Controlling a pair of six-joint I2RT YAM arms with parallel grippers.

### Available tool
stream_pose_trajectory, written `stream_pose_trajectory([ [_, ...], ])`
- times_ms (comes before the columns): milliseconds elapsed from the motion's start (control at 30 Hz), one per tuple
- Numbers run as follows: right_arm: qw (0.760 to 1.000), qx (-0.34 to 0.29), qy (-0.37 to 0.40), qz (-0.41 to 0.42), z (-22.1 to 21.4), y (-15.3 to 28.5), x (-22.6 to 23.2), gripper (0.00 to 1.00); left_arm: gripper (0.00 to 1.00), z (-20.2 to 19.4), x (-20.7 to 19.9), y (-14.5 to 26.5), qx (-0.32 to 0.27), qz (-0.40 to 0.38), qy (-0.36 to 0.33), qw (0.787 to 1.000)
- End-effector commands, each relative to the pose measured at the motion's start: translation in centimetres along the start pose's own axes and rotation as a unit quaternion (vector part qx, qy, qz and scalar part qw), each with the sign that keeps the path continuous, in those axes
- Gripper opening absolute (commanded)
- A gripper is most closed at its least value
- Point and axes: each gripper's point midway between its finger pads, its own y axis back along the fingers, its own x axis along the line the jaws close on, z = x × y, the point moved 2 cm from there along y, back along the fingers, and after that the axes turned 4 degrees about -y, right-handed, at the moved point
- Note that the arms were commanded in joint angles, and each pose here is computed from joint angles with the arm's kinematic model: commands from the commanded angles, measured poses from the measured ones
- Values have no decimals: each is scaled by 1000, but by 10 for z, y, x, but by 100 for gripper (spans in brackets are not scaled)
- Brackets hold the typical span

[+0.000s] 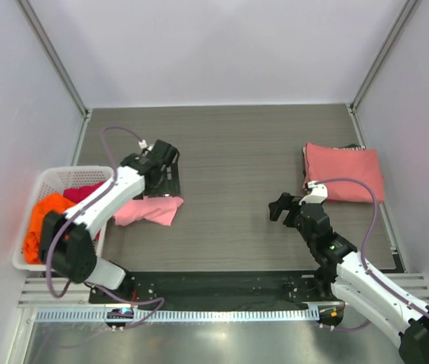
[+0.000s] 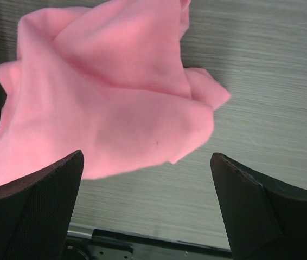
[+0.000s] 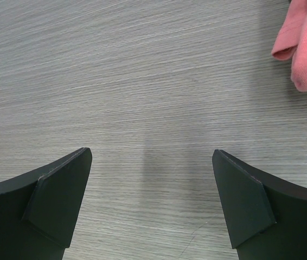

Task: Fold and stack the t-shirts
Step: Move the tshirt to the center of the board

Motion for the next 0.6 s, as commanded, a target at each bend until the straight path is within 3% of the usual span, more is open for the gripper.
stream_pose_trajectory([
  [0, 999, -40, -9, 24, 26, 2, 16, 99, 99, 7, 3, -23, -10, 85, -27, 996],
  [67, 999, -39, -8, 24, 26, 2, 16, 99, 99, -3, -2, -47, 19, 108, -41, 993],
  [100, 999, -39, -9, 24, 26, 2, 17, 99, 91, -7, -10, -57, 32, 96, -42, 994],
  [133, 999, -38, -9, 23, 25, 2, 16, 99, 64, -12, -14, -65, 44, 91, -44, 994],
  [200, 999, -38, -9, 23, 26, 2, 16, 99, 40, -22, -29, -81, 75, 66, -43, 994],
  [233, 999, -38, -9, 23, 26, 2, 16, 99, 10, -24, -37, -84, 84, 46, -41, 995],
  [267, 999, -39, -9, 24, 26, 2, 16, 99, 0, -21, -47, -85, 83, 23, -38, 996],
  [333, 999, -40, -9, 23, 27, 2, 16, 99, 0, -19, -78, -70, 84, -45, -36, 995],
  [400, 999, -40, -9, 22, 26, 2, 16, 99, 0, 7, -115, -30, 39, -133, -28, 990],
  [467, 999, -40, -9, 22, 26, 2, 16, 99, 0, 15, -153, 16, 24, -229, -38, 972],
  [567, 999, -39, -9, 22, 26, 2, 16, 99, 0, 51, -176, 103, -40, -358, -18, 933],
])
